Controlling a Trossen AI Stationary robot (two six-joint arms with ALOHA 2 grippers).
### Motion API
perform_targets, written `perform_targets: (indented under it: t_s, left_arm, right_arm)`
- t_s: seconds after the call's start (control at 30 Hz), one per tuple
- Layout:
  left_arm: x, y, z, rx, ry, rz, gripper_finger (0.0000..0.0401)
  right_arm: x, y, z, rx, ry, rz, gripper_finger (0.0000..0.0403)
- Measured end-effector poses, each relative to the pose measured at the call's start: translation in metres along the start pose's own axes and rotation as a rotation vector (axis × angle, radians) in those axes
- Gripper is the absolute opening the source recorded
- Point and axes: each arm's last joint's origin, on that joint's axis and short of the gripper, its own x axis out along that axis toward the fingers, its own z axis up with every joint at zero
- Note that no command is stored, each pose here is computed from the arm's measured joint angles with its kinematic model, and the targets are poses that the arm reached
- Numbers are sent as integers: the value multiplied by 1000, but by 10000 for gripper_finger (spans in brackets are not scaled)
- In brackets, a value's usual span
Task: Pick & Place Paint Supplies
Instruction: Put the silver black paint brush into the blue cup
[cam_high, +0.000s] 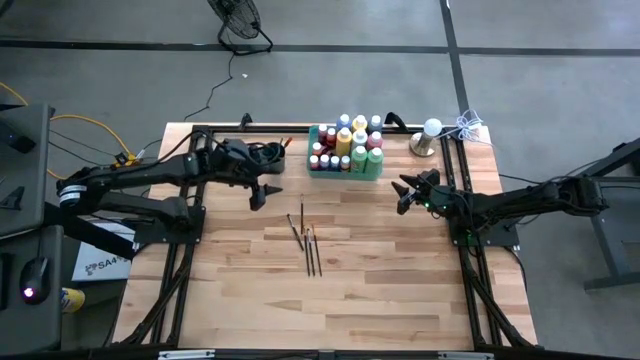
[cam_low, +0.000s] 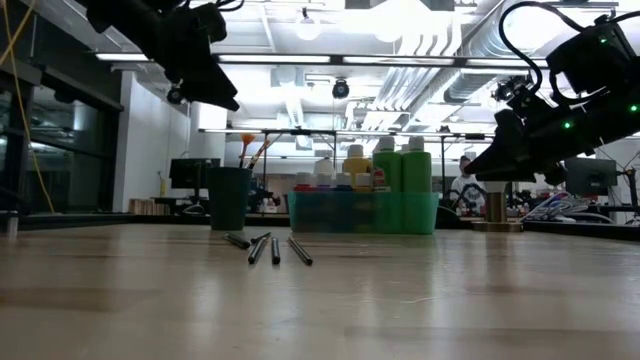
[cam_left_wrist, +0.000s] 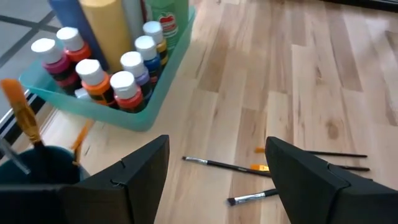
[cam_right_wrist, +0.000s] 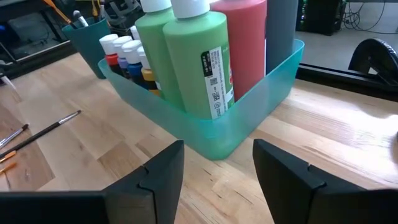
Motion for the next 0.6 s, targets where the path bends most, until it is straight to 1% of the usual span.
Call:
perform_targets:
  t_s: [0.1,0.47,0.6]
  left_arm:
    - [0,1,0,-16,1,5,260]
    - [0,1,0,-16,3,3,260]
    - [0,0,-2,-22,24,1,260]
  right_arm:
    - [0,0,0,0,0,0,185]
    - [0,0,0,0,1,0,185]
    - [0,0,0,0,1,0,185]
